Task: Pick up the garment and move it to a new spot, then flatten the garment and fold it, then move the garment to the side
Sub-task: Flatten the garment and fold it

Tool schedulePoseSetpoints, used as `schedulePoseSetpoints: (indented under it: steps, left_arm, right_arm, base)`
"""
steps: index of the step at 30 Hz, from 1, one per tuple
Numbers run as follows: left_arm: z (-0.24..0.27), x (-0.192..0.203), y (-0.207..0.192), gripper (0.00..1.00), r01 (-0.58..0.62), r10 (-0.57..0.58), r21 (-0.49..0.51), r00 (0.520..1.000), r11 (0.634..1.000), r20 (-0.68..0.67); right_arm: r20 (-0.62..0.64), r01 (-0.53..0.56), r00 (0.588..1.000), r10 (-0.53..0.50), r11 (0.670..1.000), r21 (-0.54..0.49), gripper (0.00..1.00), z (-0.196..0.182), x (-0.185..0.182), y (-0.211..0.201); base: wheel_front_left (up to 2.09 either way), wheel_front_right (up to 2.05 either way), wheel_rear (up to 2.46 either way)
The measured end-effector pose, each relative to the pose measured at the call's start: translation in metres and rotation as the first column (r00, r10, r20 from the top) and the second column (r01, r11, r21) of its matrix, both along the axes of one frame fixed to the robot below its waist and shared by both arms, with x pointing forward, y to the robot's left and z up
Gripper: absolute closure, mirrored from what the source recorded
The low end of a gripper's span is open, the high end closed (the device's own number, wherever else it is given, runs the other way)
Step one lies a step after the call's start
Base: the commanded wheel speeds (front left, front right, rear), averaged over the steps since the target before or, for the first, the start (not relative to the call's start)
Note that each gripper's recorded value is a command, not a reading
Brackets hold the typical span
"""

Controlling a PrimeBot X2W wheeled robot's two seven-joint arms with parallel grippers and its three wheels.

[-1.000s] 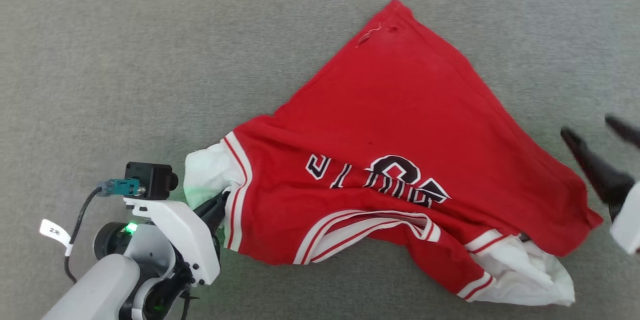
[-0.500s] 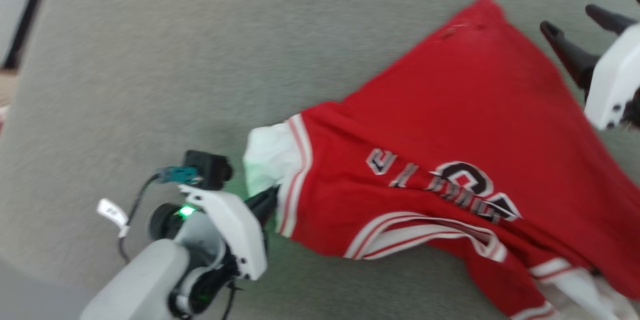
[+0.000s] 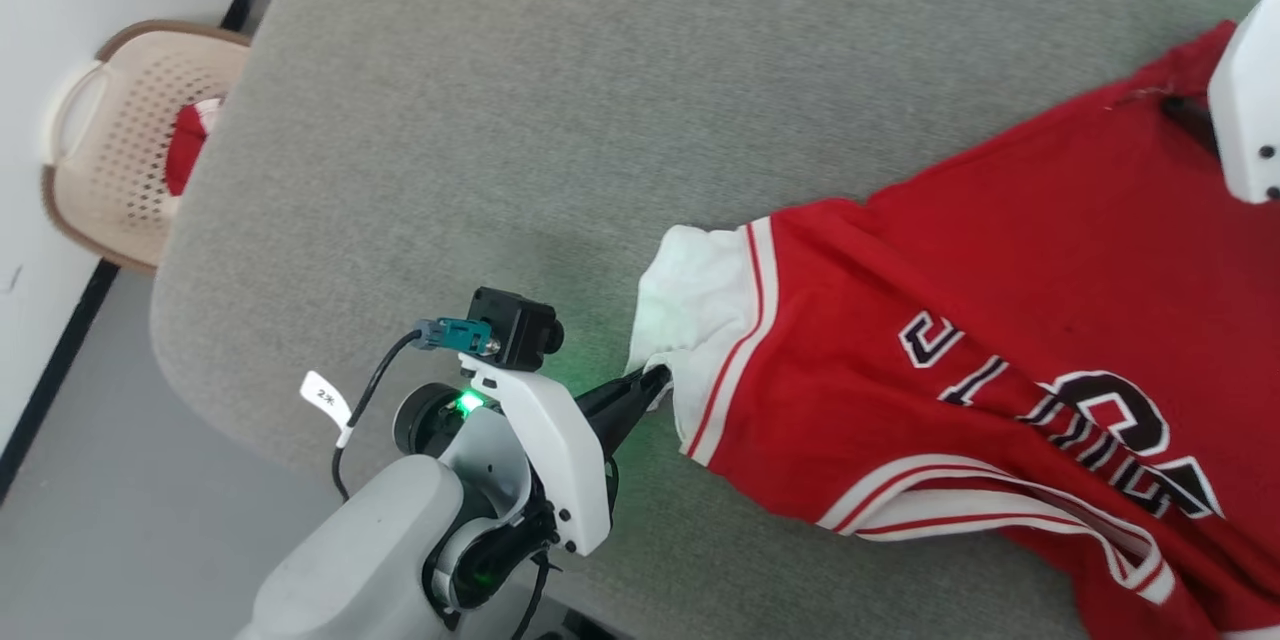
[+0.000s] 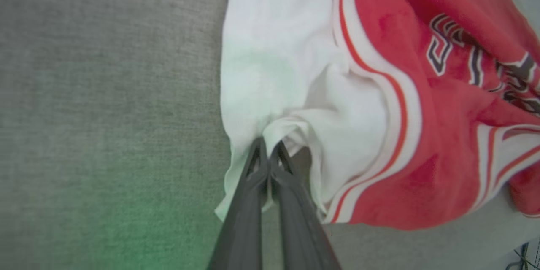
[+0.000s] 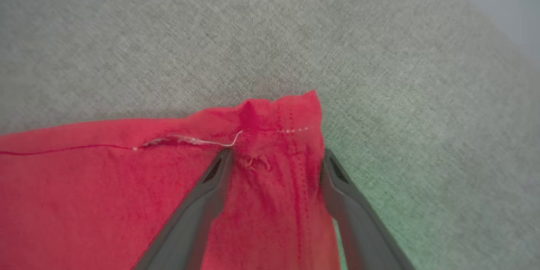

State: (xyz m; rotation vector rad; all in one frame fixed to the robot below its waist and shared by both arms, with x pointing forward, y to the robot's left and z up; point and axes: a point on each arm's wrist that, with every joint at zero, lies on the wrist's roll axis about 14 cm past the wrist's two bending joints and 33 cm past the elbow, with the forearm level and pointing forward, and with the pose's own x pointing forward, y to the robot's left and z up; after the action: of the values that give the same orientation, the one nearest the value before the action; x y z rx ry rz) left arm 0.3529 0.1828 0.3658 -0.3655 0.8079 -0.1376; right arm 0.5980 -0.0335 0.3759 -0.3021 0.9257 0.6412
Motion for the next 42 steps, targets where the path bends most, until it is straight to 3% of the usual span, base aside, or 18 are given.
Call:
schedulePoseSetpoints:
  steps: [4,5,6,13,25,31,42]
  left_arm:
    - [-0.006,-0.004,0.007,1.0,-0.027,0.027,0.002,1.0,1.0,-0.013]
    - [-0.007,-0.004,0.007,1.0,-0.029,0.029,-0.001,0.999,1.0,-0.014]
    - [-0.007,-0.004,0.006,1.0,-0.028,0.028,-0.003,1.0,1.0,-0.013]
    - [-0.005,0.012,0.017,1.0,-0.019,0.019,0.016,1.0,1.0,-0.001]
    - [0.088,0.108,0.078,1.0,0.019,-0.065,0.261,0.984,0.965,0.167]
    - [0.159,0.154,0.076,1.0,0.04,-0.145,0.353,0.95,0.935,0.275]
    - [0.273,0.194,0.057,1.0,0.032,-0.249,0.458,0.872,0.888,0.422]
  right_arm:
    - [-0.145,-0.029,0.989,0.018,0.997,-0.078,0.0,-0.02,-0.007,0.004]
    - [-0.169,-0.033,0.985,0.018,0.995,-0.091,0.4,-0.021,-0.008,0.003]
    - [-0.187,-0.036,0.982,0.016,0.994,-0.103,1.0,-0.021,-0.009,0.001]
    - [-0.15,-0.007,0.989,0.0,0.999,-0.047,1.0,-0.011,-0.005,-0.005]
    - [0.108,0.068,0.991,-0.078,0.993,0.097,1.0,0.072,0.009,-0.047]
    - [0.248,0.118,0.956,-0.155,0.98,0.158,1.0,0.133,0.009,-0.083]
    - [0.445,0.144,0.859,-0.252,0.955,0.261,1.0,0.248,-0.011,-0.121]
  base:
    - [0.0,0.0,0.0]
    - [0.0,0.0,0.0]
    - [0.0,0.0,0.0]
    - [0.0,0.0,0.0]
    - [0.0,0.0,0.0]
    - [0.0,0.0,0.0]
    - [0.0,0.0,0.0]
